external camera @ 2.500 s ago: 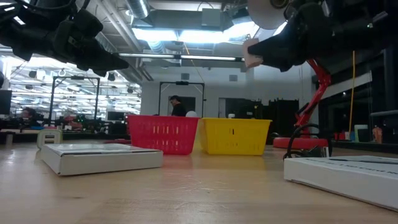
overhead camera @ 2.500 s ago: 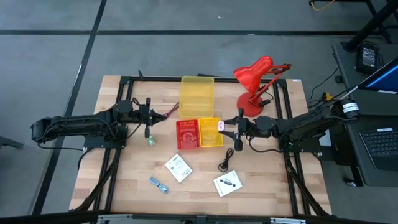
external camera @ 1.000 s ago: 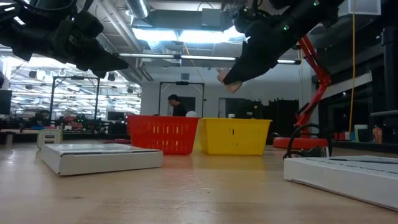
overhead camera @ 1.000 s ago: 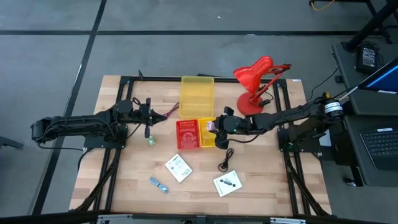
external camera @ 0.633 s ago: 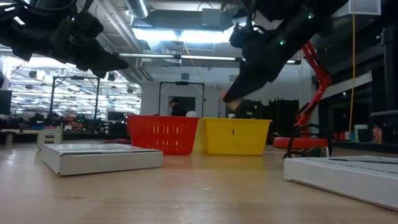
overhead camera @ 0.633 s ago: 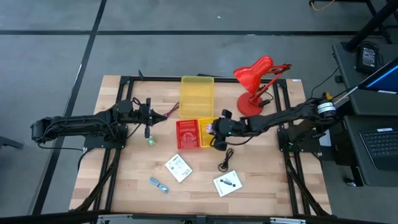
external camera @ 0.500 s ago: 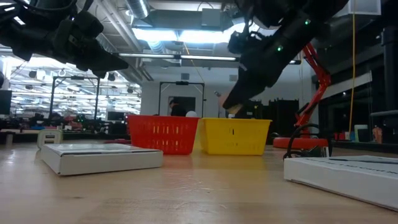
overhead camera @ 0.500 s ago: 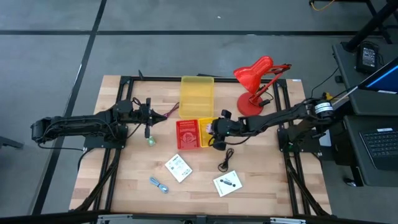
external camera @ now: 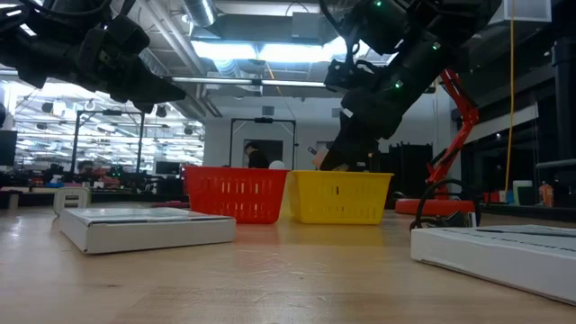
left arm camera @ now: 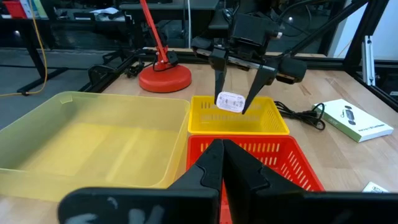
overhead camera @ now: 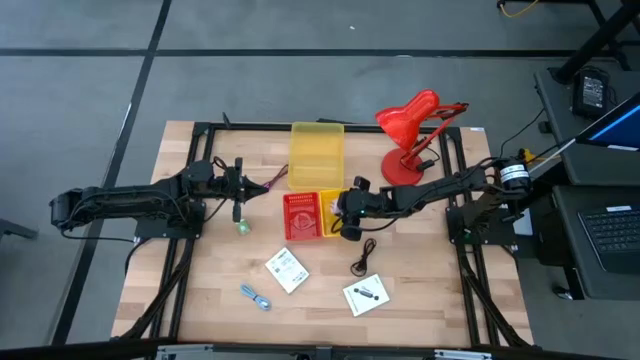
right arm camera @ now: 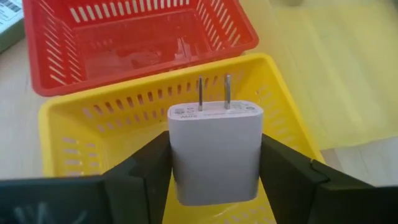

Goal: Pick and place items into bin
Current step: Put the pink charger adapter into the bottom yellow bin, then put the pink cable wire into the top yellow bin

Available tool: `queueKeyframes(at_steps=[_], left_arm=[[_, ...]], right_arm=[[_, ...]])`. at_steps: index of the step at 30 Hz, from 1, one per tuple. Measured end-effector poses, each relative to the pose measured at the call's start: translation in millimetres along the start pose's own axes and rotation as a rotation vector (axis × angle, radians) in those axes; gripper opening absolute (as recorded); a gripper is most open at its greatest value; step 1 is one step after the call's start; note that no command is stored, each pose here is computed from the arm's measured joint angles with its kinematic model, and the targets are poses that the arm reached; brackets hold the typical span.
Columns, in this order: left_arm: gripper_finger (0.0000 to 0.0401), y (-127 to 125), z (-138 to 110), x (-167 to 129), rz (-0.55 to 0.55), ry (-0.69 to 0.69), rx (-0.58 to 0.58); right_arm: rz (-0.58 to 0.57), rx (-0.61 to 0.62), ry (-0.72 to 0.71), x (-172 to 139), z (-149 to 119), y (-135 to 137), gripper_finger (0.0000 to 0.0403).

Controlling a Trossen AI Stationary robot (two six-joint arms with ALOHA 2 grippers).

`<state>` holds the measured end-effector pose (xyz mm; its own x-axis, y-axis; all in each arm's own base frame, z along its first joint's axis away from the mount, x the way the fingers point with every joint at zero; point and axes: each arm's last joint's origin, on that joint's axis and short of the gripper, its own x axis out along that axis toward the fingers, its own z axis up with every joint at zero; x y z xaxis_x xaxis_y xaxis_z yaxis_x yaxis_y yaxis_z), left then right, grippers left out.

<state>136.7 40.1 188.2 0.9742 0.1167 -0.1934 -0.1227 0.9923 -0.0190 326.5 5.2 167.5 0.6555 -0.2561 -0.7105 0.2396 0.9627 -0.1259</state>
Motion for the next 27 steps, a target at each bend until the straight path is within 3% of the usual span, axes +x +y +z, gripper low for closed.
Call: queueKeyframes(at_steps=[15, 21, 27], left_arm=[[0.0004, 0, 0, 0, 0.0, 0.0, 0.0], [0.0004, 0, 0, 0, 0.0, 0.0, 0.0], [0.0004, 0, 0, 0, 0.0, 0.003, -0.001]], right_arm=[[0.006, -0.036, -0.054, 0, 5, 1, 0.0202], [0.007, -0.052, -0.06, -2, 6, 0, 0.0161], [0.036, -0.106, -0.15, -24, 25, 7, 0.009]])
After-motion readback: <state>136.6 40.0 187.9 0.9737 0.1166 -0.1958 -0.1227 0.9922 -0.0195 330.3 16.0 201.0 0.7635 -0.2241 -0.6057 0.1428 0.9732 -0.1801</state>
